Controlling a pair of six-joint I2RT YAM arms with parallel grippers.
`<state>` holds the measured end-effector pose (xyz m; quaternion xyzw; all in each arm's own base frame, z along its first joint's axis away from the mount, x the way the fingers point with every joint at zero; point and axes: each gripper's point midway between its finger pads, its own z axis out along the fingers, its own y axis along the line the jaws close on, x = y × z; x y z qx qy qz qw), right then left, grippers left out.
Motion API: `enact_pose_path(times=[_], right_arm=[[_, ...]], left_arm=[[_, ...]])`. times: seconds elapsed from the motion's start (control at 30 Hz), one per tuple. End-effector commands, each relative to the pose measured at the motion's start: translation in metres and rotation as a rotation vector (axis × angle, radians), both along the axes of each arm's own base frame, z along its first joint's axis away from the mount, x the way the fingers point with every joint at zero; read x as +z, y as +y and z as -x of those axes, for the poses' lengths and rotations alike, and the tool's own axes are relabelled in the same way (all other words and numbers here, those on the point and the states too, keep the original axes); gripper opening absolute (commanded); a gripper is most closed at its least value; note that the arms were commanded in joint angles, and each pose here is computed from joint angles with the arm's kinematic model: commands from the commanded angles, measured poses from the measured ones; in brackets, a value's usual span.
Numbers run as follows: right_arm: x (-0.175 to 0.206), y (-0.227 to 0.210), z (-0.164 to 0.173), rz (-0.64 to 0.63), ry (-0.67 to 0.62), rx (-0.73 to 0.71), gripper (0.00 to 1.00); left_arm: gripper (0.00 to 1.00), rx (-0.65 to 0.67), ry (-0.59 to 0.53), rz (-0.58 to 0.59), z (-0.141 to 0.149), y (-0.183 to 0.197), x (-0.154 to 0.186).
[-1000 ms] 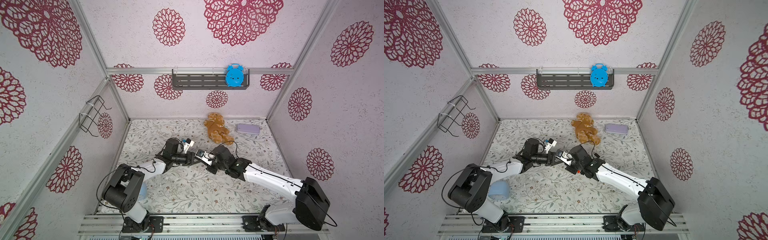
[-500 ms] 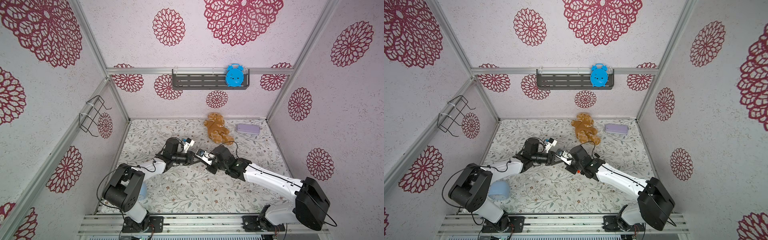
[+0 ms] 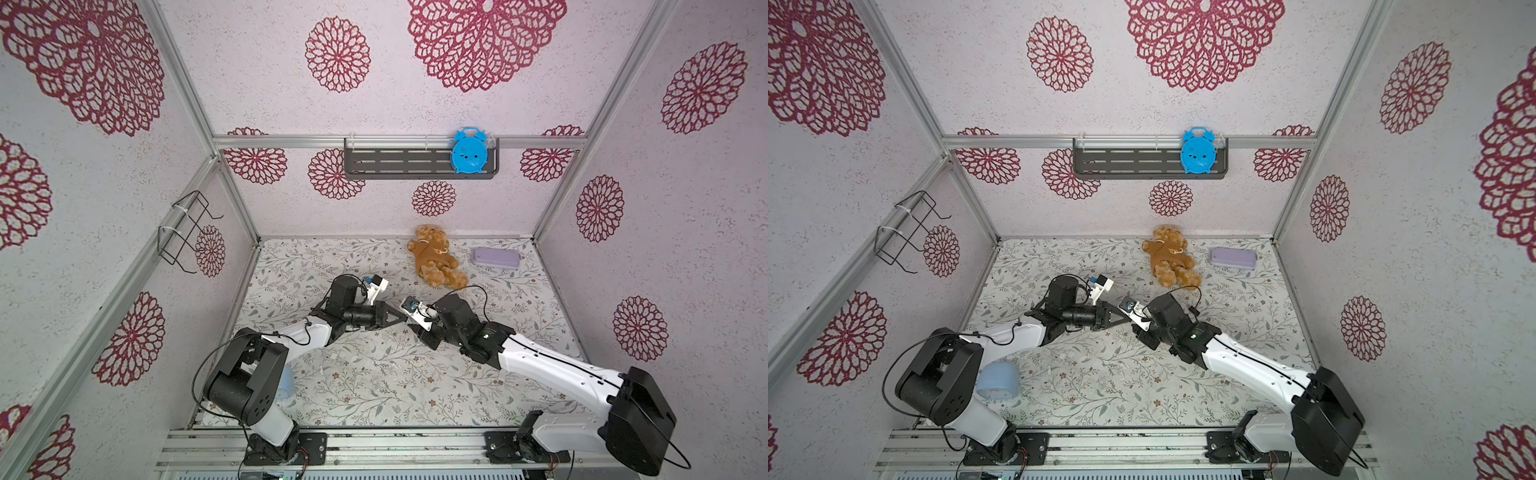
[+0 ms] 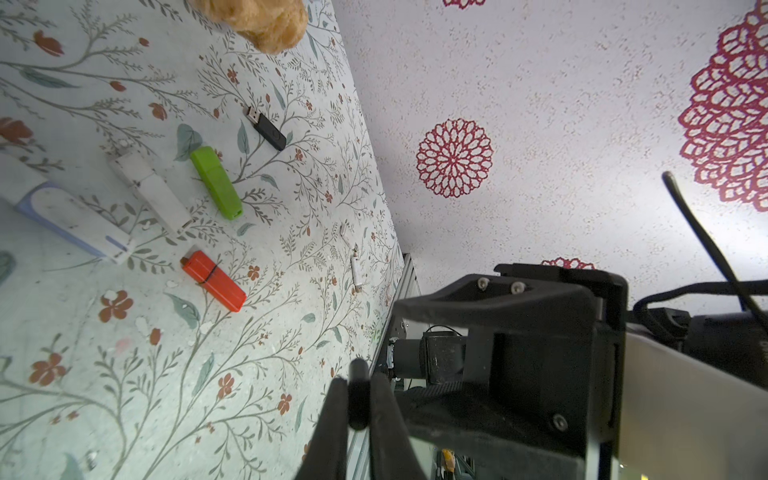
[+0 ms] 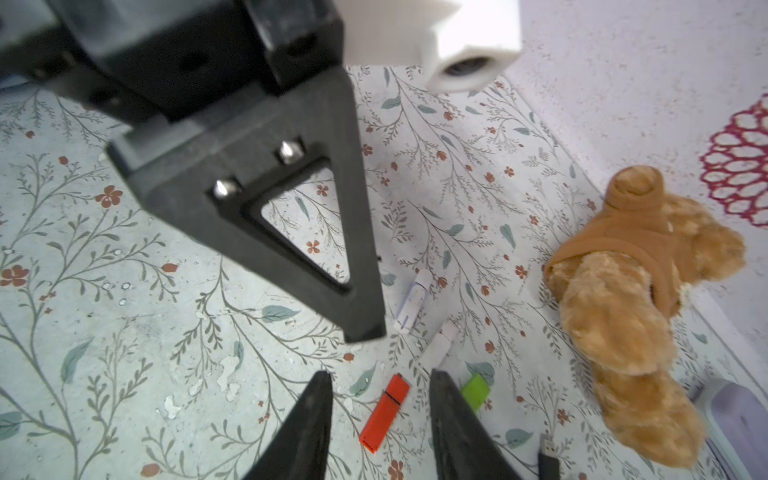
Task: Close the usb drive cover
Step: Pick up the cover from the center of the board, then move the USB drive to the center of the board.
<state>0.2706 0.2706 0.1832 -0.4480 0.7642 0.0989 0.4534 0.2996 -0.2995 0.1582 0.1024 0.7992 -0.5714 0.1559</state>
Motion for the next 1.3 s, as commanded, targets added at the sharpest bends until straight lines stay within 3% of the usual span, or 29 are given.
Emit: enact_pose_path(times=[0.0, 0.1, 0.13, 0.27, 0.43, 0.7, 1.07, 1.27], right_arm=[[0.029, -0.037, -0.017, -0.127, -0.034, -0.180, 0.47], [0.032, -0.072, -0.026, -0.200, -0.014, -0.306, 0.49], [0.030, -0.083, -0.029, -0.210, -0.006, -0.355, 0.58], [0.016, -0.120, -0.039, -0.216, 0.042, -0.523, 0.65], [-0.023, -0.148, -0.051, -0.230, 0.266, -0.654, 0.65], [-0.083, -0.168, -0.072, -0.076, 0.508, -0.711, 0.59], [-0.122, -0.169, -0.113, 0.102, 0.573, -0.674, 0.52], [-0.133, -0.162, -0.124, 0.105, 0.587, -0.652, 0.48]], left_arm=[[0.10, 0.027, -0.069, 0.023, -0.008, 0.005, 0.021], [0.10, 0.035, -0.073, 0.024, -0.010, 0.007, 0.022], [0.10, 0.037, -0.072, 0.025, -0.010, 0.007, 0.023], [0.10, 0.045, -0.076, 0.024, -0.013, 0.008, 0.025], [0.10, 0.072, -0.074, 0.001, -0.016, 0.013, 0.022], [0.10, 0.114, -0.099, -0.052, -0.020, 0.023, 0.024], [0.10, 0.144, -0.136, -0.083, -0.024, 0.030, 0.031], [0.10, 0.158, -0.144, -0.087, -0.026, 0.032, 0.033]])
